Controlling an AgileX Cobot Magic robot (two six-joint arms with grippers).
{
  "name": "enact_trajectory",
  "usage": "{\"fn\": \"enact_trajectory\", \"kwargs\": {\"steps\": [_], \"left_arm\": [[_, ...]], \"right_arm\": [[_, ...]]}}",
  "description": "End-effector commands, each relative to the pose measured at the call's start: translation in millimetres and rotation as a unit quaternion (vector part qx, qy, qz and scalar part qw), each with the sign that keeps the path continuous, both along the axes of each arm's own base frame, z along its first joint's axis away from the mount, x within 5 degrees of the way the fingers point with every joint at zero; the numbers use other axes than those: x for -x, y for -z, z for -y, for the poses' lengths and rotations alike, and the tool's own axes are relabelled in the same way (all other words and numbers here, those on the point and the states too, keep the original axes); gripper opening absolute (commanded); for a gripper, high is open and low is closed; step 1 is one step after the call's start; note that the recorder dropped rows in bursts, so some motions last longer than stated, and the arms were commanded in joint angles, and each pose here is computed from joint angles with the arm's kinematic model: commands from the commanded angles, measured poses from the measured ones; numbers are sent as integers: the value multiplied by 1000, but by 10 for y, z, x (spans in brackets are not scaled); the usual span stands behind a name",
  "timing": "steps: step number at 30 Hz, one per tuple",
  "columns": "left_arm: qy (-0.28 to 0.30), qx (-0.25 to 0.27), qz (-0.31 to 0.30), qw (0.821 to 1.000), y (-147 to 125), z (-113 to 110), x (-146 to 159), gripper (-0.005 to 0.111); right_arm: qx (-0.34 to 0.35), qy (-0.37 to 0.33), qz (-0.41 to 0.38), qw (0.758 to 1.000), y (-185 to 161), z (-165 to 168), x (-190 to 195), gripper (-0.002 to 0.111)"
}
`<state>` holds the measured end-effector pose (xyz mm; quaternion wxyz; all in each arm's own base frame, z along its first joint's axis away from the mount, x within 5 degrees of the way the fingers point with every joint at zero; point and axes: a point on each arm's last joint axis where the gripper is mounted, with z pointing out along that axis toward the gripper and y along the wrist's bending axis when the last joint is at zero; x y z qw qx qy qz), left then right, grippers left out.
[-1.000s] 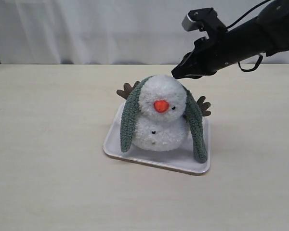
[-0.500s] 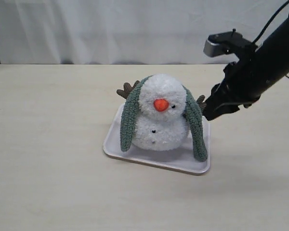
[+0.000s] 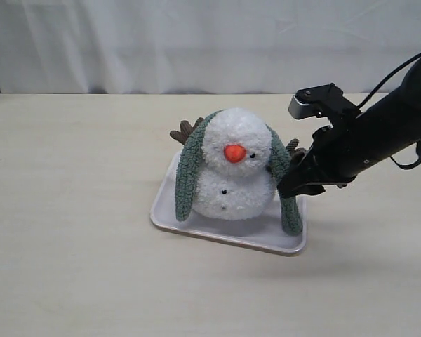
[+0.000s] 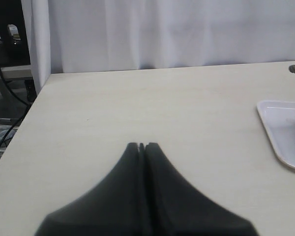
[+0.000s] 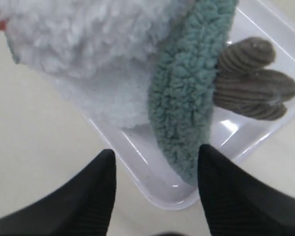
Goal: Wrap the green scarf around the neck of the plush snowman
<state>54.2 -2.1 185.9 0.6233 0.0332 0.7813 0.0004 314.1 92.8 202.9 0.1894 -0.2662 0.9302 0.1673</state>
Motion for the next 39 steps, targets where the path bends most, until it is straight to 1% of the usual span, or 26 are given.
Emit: {"fn": "enact_trajectory", "kwargs": {"steps": [1,3,6,8,11,13,14,15,19,23,27,30,35,39], "left_arm": [[1,2,3,1000,3,1,-1,0],[1,2,3,1000,3,1,-1,0],[1,2,3,1000,3,1,-1,0],[1,2,3,1000,3,1,-1,0],[1,2,3,1000,3,1,-1,0],[1,2,3,1000,3,1,-1,0],[1,2,3,1000,3,1,-1,0],[1,2,3,1000,3,1,-1,0],[1,2,3,1000,3,1,-1,0],[1,2,3,1000,3,1,-1,0],[1,2,3,1000,3,1,-1,0],[1,2,3,1000,3,1,-1,0],[1,2,3,1000,3,1,-1,0],[1,2,3,1000,3,1,-1,0]], "right_arm": [[11,5,1,1000,136,11,-58,49],[9,10,-8,1000,190,5,-71,49],[-12,26,-18,999,214,-24,-83,48],[-24,23,-14,999,203,-43,-88,43],[-35,12,-7,999,190,-66,-90,28],[-37,5,-8,999,189,-71,-84,13],[-37,5,-9,999,189,-72,-82,7],[-38,3,-12,999,190,-75,-75,4],[-48,-2,-21,999,155,-91,-55,4],[-76,-11,-15,997,49,-131,-21,4],[-90,-16,-29,995,28,-153,13,4],[-89,-14,-43,995,93,-151,30,4],[-76,-8,-67,995,302,-138,22,4],[-73,-4,-65,995,326,-134,7,4]]}}
